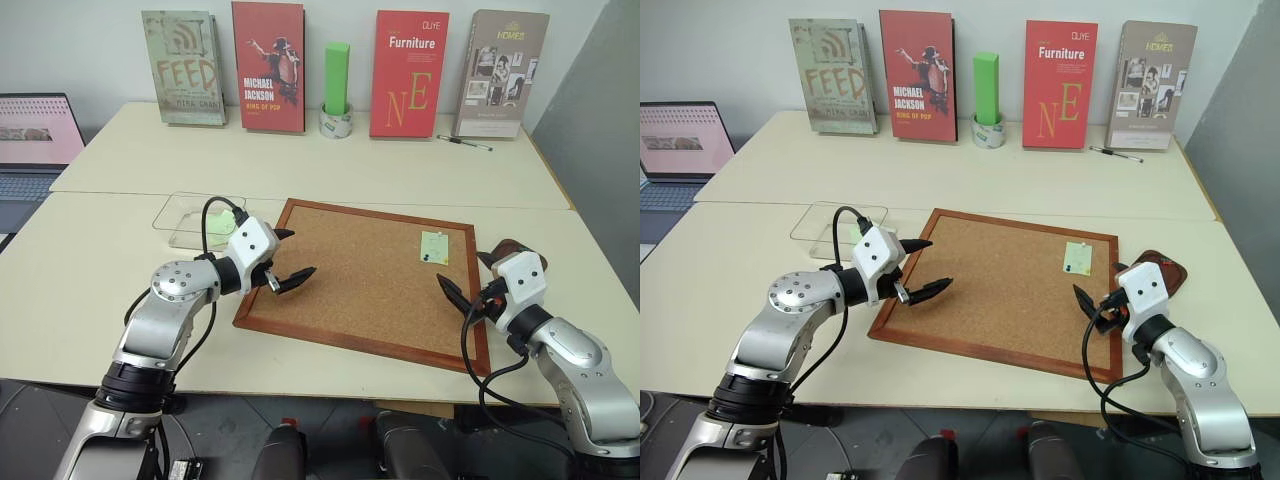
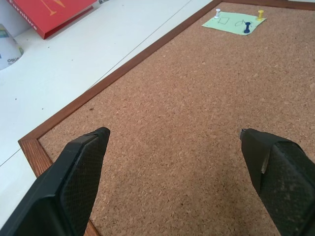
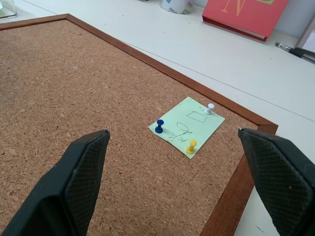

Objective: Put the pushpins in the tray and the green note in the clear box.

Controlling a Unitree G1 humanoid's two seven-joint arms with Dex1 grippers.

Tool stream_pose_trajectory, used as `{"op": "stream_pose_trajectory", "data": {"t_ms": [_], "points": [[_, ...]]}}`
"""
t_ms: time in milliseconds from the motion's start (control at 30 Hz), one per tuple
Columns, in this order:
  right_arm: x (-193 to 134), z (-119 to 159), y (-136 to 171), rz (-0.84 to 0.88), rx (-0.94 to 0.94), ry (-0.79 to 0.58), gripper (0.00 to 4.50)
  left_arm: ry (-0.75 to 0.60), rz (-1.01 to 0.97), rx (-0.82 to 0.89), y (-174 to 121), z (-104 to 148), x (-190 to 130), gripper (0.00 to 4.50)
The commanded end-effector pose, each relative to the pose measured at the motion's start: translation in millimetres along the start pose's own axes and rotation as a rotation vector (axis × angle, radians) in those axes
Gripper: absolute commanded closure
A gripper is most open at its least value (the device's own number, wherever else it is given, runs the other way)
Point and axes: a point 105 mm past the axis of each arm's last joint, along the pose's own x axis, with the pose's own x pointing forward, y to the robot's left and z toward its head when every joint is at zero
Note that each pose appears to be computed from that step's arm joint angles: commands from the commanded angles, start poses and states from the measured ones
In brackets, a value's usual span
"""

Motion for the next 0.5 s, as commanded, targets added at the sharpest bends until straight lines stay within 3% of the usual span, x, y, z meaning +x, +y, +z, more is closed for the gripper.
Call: {"op": "stream_pose_trajectory", "data": {"t_ms": [33, 500], "points": [[-1.7, 12.2, -4.6, -0.007, -0.025, -0.039, 0.07, -0.059, 0.021, 0.012, 4.8, 14.6, -5.2, 0.0], [-2.9, 11.6, -1.6, 0.008, -0.027, -0.033, 0.07, -0.011, 0.009, -0.045, 5.0, 12.6, -0.1, 0.0]]}}
